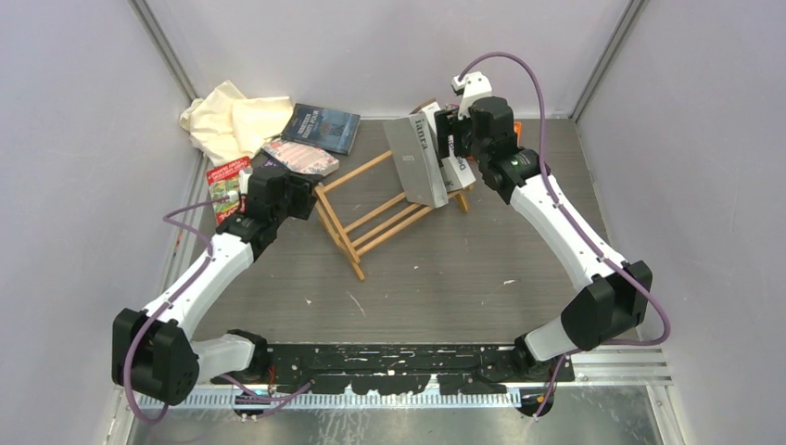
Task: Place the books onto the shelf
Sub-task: Adjust the shelf at the center of the board, then adjust the book on the shelf.
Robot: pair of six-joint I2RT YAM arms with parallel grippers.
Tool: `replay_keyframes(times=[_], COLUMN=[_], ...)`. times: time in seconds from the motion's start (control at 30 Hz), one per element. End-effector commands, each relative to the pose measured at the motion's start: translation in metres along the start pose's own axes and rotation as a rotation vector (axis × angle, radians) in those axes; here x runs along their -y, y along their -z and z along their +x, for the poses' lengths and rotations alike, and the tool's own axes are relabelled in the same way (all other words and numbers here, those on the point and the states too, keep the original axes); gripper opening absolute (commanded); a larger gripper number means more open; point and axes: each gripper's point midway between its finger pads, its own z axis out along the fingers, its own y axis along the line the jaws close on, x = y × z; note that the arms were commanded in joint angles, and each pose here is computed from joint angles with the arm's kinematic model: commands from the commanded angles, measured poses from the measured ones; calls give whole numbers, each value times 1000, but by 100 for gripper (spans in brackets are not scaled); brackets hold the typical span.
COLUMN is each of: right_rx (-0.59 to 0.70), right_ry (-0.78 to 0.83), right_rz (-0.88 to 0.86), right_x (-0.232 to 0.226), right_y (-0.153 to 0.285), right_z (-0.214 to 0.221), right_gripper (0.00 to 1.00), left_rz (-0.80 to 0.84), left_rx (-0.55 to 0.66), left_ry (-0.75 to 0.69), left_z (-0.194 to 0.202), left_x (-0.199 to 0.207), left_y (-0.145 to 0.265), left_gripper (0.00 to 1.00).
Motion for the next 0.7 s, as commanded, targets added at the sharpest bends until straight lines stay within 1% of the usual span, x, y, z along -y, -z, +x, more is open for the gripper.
replay_keyframes(times=[0.0, 0.17, 0.23, 0.33, 0.4, 0.53, 0.67], right_rx=[11, -18, 4, -19, -35, -52, -76], right_ry=[-2, -6, -22, -40, -51, -85, -95], right_rz=[-29, -81, -112, -164, -219, -258, -287], right_x=[-1, -10, -15, -24, -34, -46, -56], right_y=[13, 15, 24, 31, 34, 40, 40], right_z=[-5, 5, 3, 8, 13, 21, 30], right_gripper=[82, 81, 81, 79, 79, 78, 78], left_rz=[100, 117, 126, 137, 138, 144, 159], left_rx=[-8, -53, -54, -77, -79, -79, -80], left_ry=[-111, -145, -163, -170, -170, -171, -171], left_z=[-7, -9, -13, -10, -10, -11, -12], left_x=[30, 39, 45, 47, 47, 47, 52], left_y=[-3, -10, -10, -7, -6, -3, 2], left_gripper=[53, 56, 60, 63, 64, 68, 70])
